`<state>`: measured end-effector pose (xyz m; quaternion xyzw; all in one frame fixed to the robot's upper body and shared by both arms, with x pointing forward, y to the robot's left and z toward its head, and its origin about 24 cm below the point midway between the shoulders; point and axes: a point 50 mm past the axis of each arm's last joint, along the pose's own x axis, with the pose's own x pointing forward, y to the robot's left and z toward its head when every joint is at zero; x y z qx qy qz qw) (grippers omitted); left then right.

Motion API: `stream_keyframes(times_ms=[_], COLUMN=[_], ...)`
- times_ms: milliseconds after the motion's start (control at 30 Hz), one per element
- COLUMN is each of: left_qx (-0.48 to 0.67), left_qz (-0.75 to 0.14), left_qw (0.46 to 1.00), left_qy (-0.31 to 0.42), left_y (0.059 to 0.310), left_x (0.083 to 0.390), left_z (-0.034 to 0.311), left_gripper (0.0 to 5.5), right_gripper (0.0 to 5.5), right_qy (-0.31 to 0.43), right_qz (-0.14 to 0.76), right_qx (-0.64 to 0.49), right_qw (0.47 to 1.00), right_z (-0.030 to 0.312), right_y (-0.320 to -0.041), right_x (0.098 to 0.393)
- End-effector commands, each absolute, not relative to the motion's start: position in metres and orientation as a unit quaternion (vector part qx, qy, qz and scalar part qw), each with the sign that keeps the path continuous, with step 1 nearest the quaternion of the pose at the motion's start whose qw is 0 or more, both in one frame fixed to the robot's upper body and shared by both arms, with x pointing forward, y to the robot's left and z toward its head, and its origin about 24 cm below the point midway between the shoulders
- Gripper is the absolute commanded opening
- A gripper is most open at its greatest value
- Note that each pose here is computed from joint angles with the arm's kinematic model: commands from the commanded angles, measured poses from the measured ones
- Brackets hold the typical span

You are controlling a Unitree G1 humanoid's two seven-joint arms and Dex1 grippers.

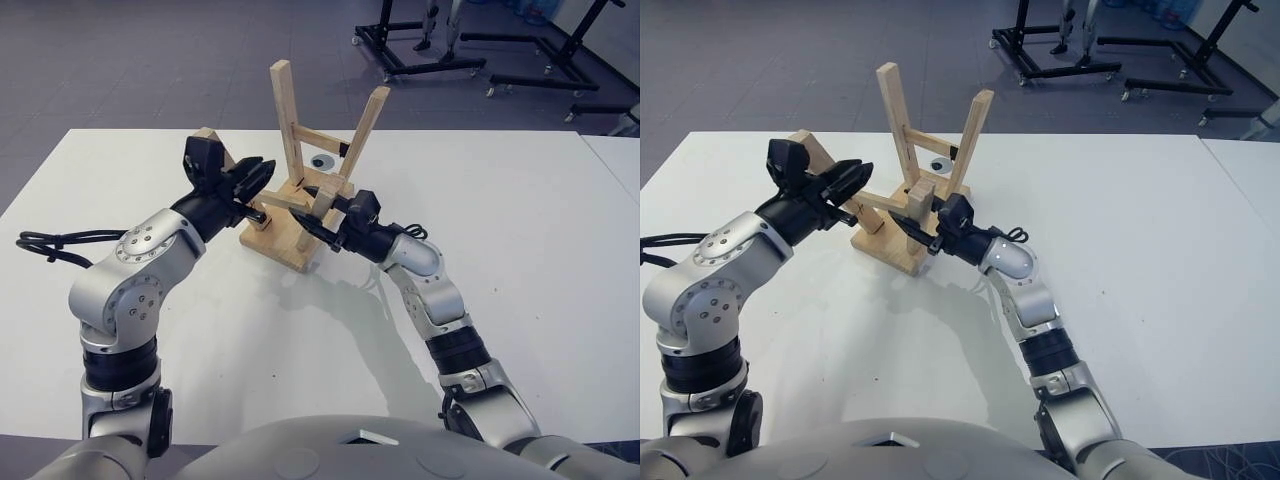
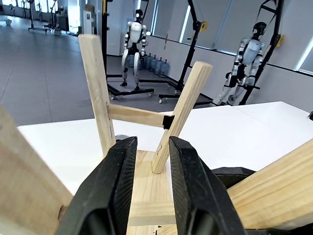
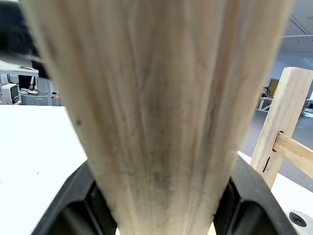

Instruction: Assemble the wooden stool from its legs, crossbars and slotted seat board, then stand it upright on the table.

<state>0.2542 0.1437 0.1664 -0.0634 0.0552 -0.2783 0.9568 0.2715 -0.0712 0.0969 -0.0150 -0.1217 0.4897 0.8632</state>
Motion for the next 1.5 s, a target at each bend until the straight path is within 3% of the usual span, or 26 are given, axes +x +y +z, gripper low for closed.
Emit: stream_keyframes(times_ms=[33,167,400,733,967,1300,1400,1500], left_qx=[-0.045,-0.047,-0.05,-0.053,-0.081,-0.019,-0.031,-0.044], left_qz=[-0.284,-0.292,-0.305,-0.299,-0.3,-0.27,-0.275,-0.268], left_qw=[0.955,0.952,0.942,0.95,0.95,0.945,0.95,0.959], left_qy=[0.066,0.075,0.127,0.07,0.01,0.181,0.146,0.08], left_y=[0.14,0.136,0.123,0.12,0.115,0.133,0.124,0.125], left_x=[0.25,0.248,0.248,0.259,0.267,0.24,0.248,0.264], left_z=[0.162,0.155,0.108,0.133,0.18,0.065,0.077,0.118], left_gripper=[1.17,1.17,1.17,1.17,1.17,1.17,1.17,1.17], right_gripper=[2.07,2.07,2.07,2.07,2.07,2.07,2.07,2.07], right_qy=[-0.09,-0.089,-0.08,-0.068,-0.051,-0.043,-0.034,-0.032], right_qz=[0.477,0.477,0.49,0.506,0.505,0.503,0.507,0.509], right_qx=[-0.049,-0.044,-0.04,-0.042,-0.04,-0.034,-0.045,-0.048], right_qw=[0.873,0.873,0.867,0.859,0.861,0.863,0.86,0.859], right_z=[0.083,0.082,0.081,0.081,0.079,0.079,0.081,0.086], right_y=[-0.08,-0.08,-0.073,-0.067,-0.065,-0.062,-0.062,-0.06], right_x=[0.271,0.269,0.265,0.267,0.269,0.266,0.265,0.266])
